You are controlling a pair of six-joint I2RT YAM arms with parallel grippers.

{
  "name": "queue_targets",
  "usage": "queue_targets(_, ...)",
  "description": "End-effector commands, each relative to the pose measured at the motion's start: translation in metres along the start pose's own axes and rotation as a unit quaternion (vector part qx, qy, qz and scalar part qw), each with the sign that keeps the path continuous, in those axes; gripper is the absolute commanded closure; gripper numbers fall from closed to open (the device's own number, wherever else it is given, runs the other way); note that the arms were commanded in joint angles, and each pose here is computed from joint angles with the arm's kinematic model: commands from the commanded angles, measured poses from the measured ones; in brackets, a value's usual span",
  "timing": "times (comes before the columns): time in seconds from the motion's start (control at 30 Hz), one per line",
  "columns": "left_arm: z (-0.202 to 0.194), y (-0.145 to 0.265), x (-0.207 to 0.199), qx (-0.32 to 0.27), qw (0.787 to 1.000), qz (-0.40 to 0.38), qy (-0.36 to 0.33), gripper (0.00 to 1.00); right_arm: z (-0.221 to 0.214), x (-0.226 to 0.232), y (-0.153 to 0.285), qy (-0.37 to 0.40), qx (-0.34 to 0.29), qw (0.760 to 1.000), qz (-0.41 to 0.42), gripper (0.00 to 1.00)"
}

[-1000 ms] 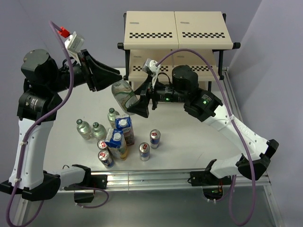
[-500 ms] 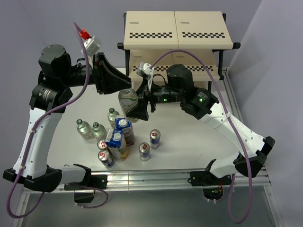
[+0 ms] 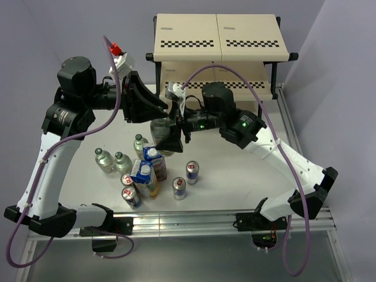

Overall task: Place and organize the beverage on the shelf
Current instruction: Place the drink on the shelf.

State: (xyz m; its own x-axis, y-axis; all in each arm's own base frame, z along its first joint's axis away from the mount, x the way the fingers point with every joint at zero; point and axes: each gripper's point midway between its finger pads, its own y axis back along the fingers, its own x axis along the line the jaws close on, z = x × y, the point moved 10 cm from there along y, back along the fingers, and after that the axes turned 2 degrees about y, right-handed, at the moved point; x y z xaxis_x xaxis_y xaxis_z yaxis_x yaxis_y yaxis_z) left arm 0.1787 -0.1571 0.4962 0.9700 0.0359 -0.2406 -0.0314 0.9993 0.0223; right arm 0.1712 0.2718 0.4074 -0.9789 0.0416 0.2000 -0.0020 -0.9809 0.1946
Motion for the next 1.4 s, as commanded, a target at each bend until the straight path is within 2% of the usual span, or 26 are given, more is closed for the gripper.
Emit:
queue_targets(0.0, 0.012, -0.001, -0.011, -0.015, 0.998, -0.025, -0.053, 1.0, 0.007, 0.005, -0.003, 0.021, -0.021, 0.999, 0.025, 0.21)
queue_targets(0.03, 0.012, 0.0, -0.012, -0.016, 0.998, -0.022, -0.051, 1.0, 0.007, 0.006, -0.003, 0.022, -0.02, 0.999, 0.027, 0.31)
queue_targets(0.1, 0.013, 0.0, -0.011, -0.02, 0.998, -0.011, -0.055, 1.0, 0.005, 0.007, -0.005, 0.025, -0.024, 0.999, 0.034, 0.4)
queue_targets(0.13, 0.011, 0.0, -0.01, -0.019, 0.998, -0.007, -0.052, 1.0, 0.008, 0.009, -0.002, 0.036, -0.039, 0.998, 0.037, 0.54)
queue_targets(0.17, 0.011, 0.0, -0.008, -0.021, 0.998, 0.001, -0.055, 1.0, 0.009, 0.011, -0.001, 0.042, -0.047, 0.997, 0.04, 0.62)
queue_targets(0.2, 0.012, 0.001, -0.01, -0.025, 0.998, 0.008, -0.059, 1.0, 0.002, 0.012, -0.002, 0.043, -0.047, 0.997, 0.049, 0.77)
queue_targets(0.27, 0.011, 0.001, -0.008, -0.035, 0.997, 0.023, -0.065, 1.0, 0.008, 0.019, 0.006, 0.071, -0.087, 0.993, 0.048, 0.95)
queue_targets(0.3, 0.011, 0.002, -0.009, -0.041, 0.996, 0.032, -0.069, 0.97, 0.0, 0.019, 0.005, 0.068, -0.09, 0.993, 0.045, 1.0)
queue_targets(0.4, 0.01, 0.001, -0.01, -0.043, 0.996, 0.019, -0.077, 0.71, 0.003, 0.028, 0.014, 0.087, -0.125, 0.987, 0.044, 1.0)
queue_targets(0.43, 0.009, 0.001, -0.01, -0.042, 0.996, 0.015, -0.08, 0.48, 0.005, 0.03, 0.016, 0.097, -0.138, 0.985, 0.046, 1.0)
queue_targets(0.53, 0.011, 0.003, -0.013, -0.064, 0.993, 0.022, -0.101, 0.2, 0.011, 0.04, 0.027, 0.109, -0.18, 0.977, 0.043, 1.0)
queue_targets(0.7, 0.021, 0.006, -0.019, -0.096, 0.987, 0.041, -0.121, 0.08, 0.013, 0.038, 0.037, 0.121, -0.216, 0.969, -0.019, 1.0)
queue_targets(0.73, 0.024, 0.006, -0.02, -0.106, 0.985, 0.048, -0.125, 0.01, 0.013, 0.037, 0.04, 0.12, -0.221, 0.967, -0.035, 1.0)
queue_targets(0.83, 0.03, 0.013, -0.012, -0.155, 0.971, 0.156, -0.094, 0.01, 0.007, 0.029, 0.055, 0.115, -0.255, 0.95, -0.138, 1.0)
queue_targets(0.87, 0.034, 0.018, -0.002, -0.186, 0.95, 0.236, -0.078, 0.0, -0.004, 0.02, 0.057, 0.112, -0.255, 0.942, -0.185, 1.0)
queue_targets(0.9, 0.032, 0.025, 0.001, -0.204, 0.934, 0.288, -0.063, 0.01, -0.005, 0.014, 0.068, 0.101, -0.276, 0.922, -0.254, 1.0)
queue_targets(0.93, 0.029, 0.035, 0.009, -0.223, 0.9, 0.373, -0.037, 0.01, -0.021, 0.001, 0.07, 0.101, -0.273, 0.906, -0.306, 1.0)
queue_targets(0.97, 0.026, 0.041, 0.012, -0.23, 0.88, 0.415, -0.026, 0.01, -0.028, -0.007, 0.074, 0.101, -0.275, 0.891, -0.346, 1.0)
queue_targets(1.0, 0.017, 0.045, 0.018, -0.223, 0.865, 0.449, -0.013, 0.01, -0.037, -0.017, 0.082, 0.095, -0.279, 0.864, -0.409, 1.0)
queue_targets(1.1, -0.009, 0.057, 0.023, -0.205, 0.835, 0.51, -0.009, 0.0, -0.069, -0.045, 0.098, 0.09, -0.275, 0.824, -0.488, 1.0)
queue_targets(1.17, -0.019, 0.064, 0.017, -0.202, 0.827, 0.524, -0.016, 0.01, -0.092, -0.059, 0.107, 0.068, -0.286, 0.813, -0.503, 1.0)
queue_targets(1.33, -0.048, 0.076, 0.015, -0.193, 0.807, 0.558, -0.019, 0.0, -0.14, -0.093, 0.138, 0.11, -0.305, 0.731, -0.601, 1.0)
queue_targets(1.37, -0.05, 0.079, 0.01, -0.2, 0.805, 0.558, -0.025, 0.01, -0.154, -0.098, 0.138, 0.109, -0.292, 0.729, -0.609, 1.0)
